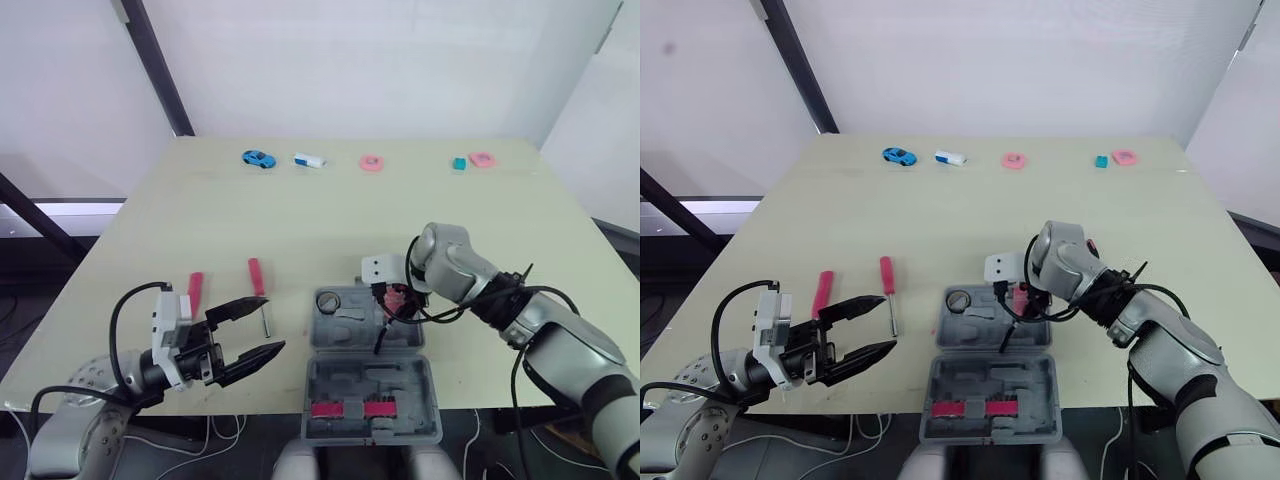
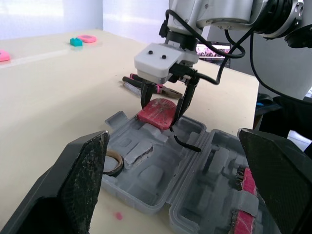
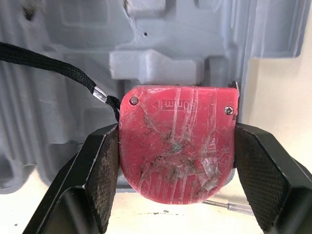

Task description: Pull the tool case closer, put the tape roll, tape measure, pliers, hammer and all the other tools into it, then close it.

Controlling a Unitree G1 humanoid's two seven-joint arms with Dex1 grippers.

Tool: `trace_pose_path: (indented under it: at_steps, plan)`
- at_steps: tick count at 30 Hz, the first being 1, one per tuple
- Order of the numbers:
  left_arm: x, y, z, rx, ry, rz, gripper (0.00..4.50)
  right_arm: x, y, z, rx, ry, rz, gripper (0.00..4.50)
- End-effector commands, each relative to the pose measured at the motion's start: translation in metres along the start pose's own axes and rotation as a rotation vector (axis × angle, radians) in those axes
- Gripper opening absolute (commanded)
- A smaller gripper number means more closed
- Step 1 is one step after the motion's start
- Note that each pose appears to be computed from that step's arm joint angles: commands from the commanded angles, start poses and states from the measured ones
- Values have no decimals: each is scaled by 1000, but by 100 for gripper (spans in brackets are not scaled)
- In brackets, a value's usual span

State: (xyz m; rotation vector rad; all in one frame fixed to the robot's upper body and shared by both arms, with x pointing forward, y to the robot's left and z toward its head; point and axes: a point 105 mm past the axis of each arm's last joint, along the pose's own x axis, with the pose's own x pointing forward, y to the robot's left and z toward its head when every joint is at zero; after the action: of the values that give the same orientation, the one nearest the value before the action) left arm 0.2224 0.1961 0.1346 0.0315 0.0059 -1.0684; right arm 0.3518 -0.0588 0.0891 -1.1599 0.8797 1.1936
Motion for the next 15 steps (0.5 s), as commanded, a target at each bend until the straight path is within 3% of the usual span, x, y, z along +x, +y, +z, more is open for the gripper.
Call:
trace_pose_path:
  at_steps: [1, 2, 4, 6, 15]
  plan:
    - [3, -4, 9, 31, -18, -18, 450, -1, -3, 4, -26, -8, -19, 293]
    - [3, -4, 9, 31, -19, -18, 450, -1, -3, 4, -28, -10, -19, 293]
    - [4, -4, 10, 32, -19, -19, 450, 0, -5, 5, -31, -17, -25, 393]
    - [5, -5, 10, 32, -19, -20, 450, 0, -5, 6, -34, -21, -26, 446]
    - [6, -6, 10, 25, -22, -24, 450, -38, -5, 9, -9, -176, -92, 446]
